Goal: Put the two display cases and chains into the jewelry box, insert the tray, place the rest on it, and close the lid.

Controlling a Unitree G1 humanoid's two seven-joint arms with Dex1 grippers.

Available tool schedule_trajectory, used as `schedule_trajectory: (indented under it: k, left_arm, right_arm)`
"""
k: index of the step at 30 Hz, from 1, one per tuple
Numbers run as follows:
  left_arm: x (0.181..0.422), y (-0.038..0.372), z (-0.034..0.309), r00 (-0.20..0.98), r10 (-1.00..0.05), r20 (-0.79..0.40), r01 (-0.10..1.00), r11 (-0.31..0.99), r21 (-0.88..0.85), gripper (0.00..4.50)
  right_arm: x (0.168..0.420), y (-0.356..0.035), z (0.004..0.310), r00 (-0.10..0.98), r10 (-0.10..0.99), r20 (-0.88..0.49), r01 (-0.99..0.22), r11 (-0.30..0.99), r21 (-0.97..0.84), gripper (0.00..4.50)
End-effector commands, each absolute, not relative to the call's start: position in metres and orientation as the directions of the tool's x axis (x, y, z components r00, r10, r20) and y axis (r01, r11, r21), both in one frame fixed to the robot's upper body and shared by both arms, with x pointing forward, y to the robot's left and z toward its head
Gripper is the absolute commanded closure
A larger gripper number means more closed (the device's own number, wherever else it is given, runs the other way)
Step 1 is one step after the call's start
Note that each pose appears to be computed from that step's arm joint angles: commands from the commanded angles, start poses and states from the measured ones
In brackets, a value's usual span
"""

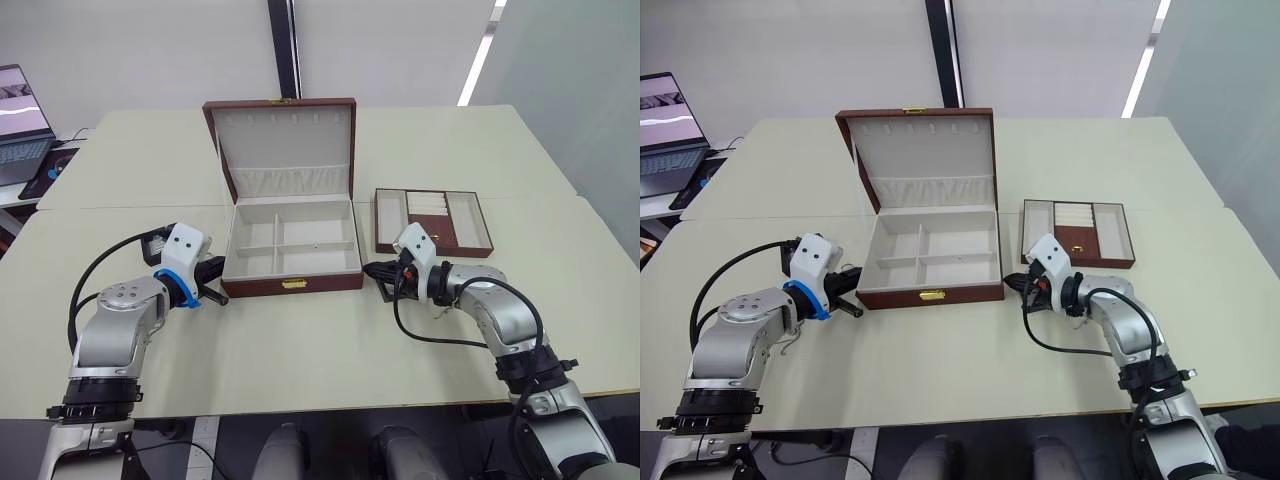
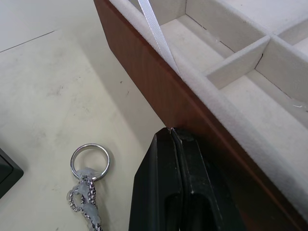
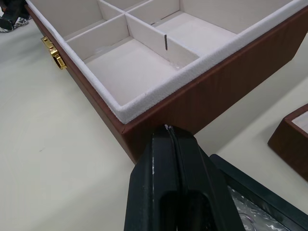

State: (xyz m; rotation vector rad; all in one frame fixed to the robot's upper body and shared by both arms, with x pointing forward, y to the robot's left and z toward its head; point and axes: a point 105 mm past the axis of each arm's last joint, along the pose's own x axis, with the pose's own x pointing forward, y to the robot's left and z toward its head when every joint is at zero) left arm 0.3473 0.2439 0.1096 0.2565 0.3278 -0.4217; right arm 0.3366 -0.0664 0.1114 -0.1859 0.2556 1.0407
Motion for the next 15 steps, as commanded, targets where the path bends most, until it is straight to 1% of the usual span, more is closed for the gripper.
schedule_trajectory:
  k: [1,10,15]
  left_arm:
    - [0.345,0.211,0.113,0.800,-0.500,-0.330,0.566,0.812,0.141,4.50]
    - [0.343,0.213,0.113,0.808,-0.490,-0.328,0.556,0.819,0.145,4.50]
    - [0.342,0.235,0.122,0.842,-0.440,-0.313,0.504,0.849,0.162,4.50]
  right_arm:
    - [0.317,-0.034,0.121,0.344,0.908,-0.238,-0.936,0.352,-0.008,4.47]
    - [0.326,-0.042,0.120,0.395,0.886,-0.243,-0.916,0.401,-0.026,4.47]
    - [0.333,-0.062,0.128,0.452,0.865,-0.218,-0.890,0.455,-0.036,4.47]
